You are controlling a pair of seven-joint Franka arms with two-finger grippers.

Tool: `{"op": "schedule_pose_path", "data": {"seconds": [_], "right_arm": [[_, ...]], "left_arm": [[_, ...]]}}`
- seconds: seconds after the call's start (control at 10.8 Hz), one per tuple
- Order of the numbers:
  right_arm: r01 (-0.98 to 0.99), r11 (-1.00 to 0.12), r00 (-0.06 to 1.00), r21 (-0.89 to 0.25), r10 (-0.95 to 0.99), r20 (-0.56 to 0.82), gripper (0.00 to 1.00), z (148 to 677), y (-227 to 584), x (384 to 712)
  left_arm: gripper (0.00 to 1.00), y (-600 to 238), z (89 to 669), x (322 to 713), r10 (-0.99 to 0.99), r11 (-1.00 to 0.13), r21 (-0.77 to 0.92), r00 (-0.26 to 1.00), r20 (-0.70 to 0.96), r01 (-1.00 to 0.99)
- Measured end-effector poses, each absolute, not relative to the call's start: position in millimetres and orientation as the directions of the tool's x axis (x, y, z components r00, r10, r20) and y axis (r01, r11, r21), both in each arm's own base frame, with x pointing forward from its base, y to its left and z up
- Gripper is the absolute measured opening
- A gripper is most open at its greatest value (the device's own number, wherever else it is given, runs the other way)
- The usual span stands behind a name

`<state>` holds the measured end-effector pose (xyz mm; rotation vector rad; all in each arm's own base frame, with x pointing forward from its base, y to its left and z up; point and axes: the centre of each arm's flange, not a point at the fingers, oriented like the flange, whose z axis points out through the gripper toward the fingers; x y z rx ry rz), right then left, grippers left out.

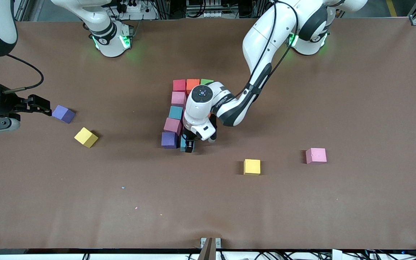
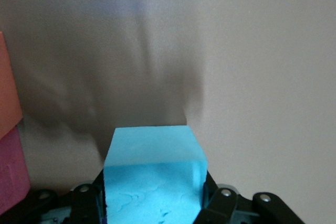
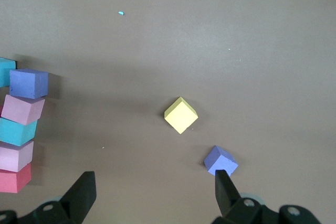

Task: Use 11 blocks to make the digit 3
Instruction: 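Lower the cyan cube below the orange cube with the left gripper, then move the left gripper to the yellow cube and grasp it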

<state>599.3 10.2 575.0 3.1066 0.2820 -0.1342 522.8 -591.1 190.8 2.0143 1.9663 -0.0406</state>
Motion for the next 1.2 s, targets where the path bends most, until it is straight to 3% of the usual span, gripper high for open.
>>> {"op": "schedule_pose_path", "data": {"seconds": [0.28,0.93,1.2], "right_arm": [[0.186,-0.983,0.979,0.011,0.184,-0.087,1.00,575,13,599],[0.188,-0.982,0.979,0.011,0.186,-0.086,1.00,576,15,599],[0.189,-0.982,0.979,0.011,0.187,-0.086,1.00,576,15,599]], "left_arm": [[0.99,-592,193,524,0.967,0.004,0.215,0.051,-0.250,0.976],[1.00,-597,252,527,0.970,0.001,0.215,0.051,-0.239,0.977],[1.00,-563,265,555,0.984,0.022,0.183,0.011,-0.179,0.983]]}}
